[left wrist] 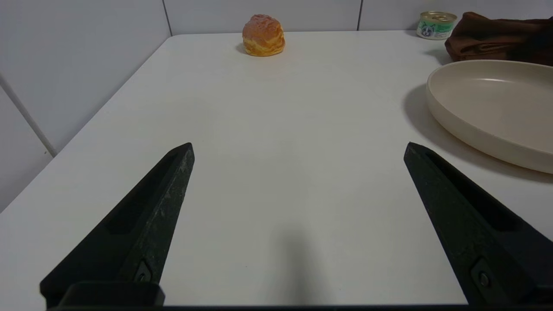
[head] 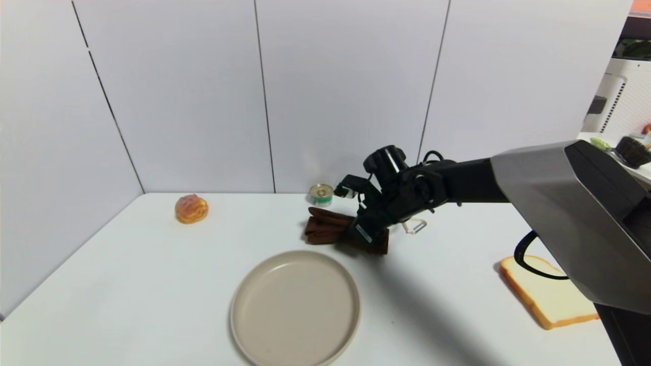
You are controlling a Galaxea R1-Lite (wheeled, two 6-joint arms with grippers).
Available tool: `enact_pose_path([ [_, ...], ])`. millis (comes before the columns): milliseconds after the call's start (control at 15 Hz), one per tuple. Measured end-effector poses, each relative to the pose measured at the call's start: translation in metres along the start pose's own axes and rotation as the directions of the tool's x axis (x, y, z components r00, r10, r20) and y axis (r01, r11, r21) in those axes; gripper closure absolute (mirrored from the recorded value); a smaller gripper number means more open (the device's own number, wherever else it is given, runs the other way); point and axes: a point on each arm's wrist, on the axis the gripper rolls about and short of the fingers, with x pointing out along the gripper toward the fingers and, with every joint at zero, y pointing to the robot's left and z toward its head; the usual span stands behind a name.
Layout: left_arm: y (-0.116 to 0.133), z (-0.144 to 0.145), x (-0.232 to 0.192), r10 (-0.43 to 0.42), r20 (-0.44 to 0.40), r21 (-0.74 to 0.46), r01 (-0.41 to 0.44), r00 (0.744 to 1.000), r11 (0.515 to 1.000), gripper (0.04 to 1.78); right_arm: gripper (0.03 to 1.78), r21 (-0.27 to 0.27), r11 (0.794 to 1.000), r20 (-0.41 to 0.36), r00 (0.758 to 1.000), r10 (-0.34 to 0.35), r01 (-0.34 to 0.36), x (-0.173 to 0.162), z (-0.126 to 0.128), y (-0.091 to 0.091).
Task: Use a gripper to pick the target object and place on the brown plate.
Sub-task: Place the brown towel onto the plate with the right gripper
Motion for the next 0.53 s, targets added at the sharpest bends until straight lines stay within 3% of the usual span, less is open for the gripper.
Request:
enact_pose_path([
  [333, 0.000, 0.000, 0.000, 0.000, 0.000, 0.000, 0.000, 1.000, 1.000, 0.07, 1.60, -0.009, 0.999, 0.068, 0.997, -0.032, 0.033, -0.031, 0.017, -0.002],
  [533, 0.000, 0.000, 0.000, 0.000, 0.000, 0.000, 0.000, 1.000, 1.000, 0.07, 1.60, -0.033, 0.998, 0.123, 0.992, -0.040, 0.045, -0.059, 0.033, 0.007],
])
